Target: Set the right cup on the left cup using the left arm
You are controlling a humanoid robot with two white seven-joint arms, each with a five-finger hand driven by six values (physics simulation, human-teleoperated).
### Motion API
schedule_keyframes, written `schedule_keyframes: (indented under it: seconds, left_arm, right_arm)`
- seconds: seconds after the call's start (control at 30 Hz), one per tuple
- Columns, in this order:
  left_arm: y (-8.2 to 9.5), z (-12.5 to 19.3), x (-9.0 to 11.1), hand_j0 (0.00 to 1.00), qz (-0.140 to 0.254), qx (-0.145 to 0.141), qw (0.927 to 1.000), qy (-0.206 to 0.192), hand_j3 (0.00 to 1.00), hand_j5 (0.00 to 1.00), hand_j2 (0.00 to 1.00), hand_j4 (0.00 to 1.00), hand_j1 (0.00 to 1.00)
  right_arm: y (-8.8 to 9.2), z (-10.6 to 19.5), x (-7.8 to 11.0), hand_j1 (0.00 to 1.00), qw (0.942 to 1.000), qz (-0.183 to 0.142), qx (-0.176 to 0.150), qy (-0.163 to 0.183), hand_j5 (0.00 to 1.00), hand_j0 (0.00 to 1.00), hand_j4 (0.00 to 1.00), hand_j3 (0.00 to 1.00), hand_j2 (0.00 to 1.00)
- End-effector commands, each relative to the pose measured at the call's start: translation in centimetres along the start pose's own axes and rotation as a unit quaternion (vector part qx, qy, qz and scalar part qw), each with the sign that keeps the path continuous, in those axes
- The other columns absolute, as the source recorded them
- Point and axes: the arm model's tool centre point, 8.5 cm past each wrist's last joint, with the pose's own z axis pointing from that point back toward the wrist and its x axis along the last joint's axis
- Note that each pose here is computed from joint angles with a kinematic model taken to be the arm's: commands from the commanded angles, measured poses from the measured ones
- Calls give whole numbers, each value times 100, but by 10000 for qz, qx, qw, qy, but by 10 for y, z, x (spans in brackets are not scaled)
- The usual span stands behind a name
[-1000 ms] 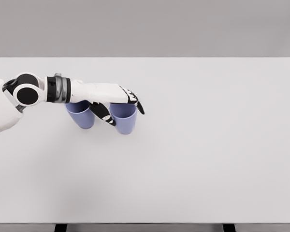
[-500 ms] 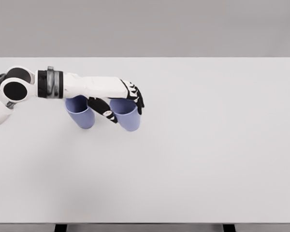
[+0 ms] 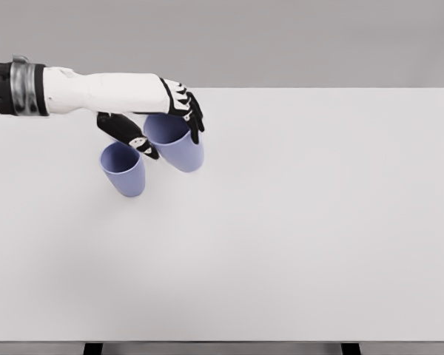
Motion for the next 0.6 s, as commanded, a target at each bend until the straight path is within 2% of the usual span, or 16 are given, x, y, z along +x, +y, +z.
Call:
schedule_keyframes:
  seconds: [0.0, 0.23, 0.27, 0.57]
  left_arm:
    - [2, 12, 1, 58, 100, 58, 9999, 49, 58, 58, 58, 58, 58]
    - [22, 33, 0, 58, 61, 147, 9991, 394, 58, 58, 58, 58, 58]
    - [26, 39, -2, 59, 89, 167, 9984, 540, 59, 59, 59, 59, 59]
    - [32, 65, -7, 59, 99, 224, 9953, 939, 59, 59, 59, 59, 59]
  right_arm:
    - [0, 0, 0, 100, 10000, 13, 4, 7, 100, 100, 100, 100, 100]
    - [0, 0, 0, 100, 10000, 6, 3, 3, 100, 100, 100, 100, 100]
    - [0, 0, 0, 100, 10000, 6, 3, 3, 100, 100, 100, 100, 100]
    - [0, 0, 0, 100, 10000, 6, 3, 3, 100, 100, 100, 100, 100]
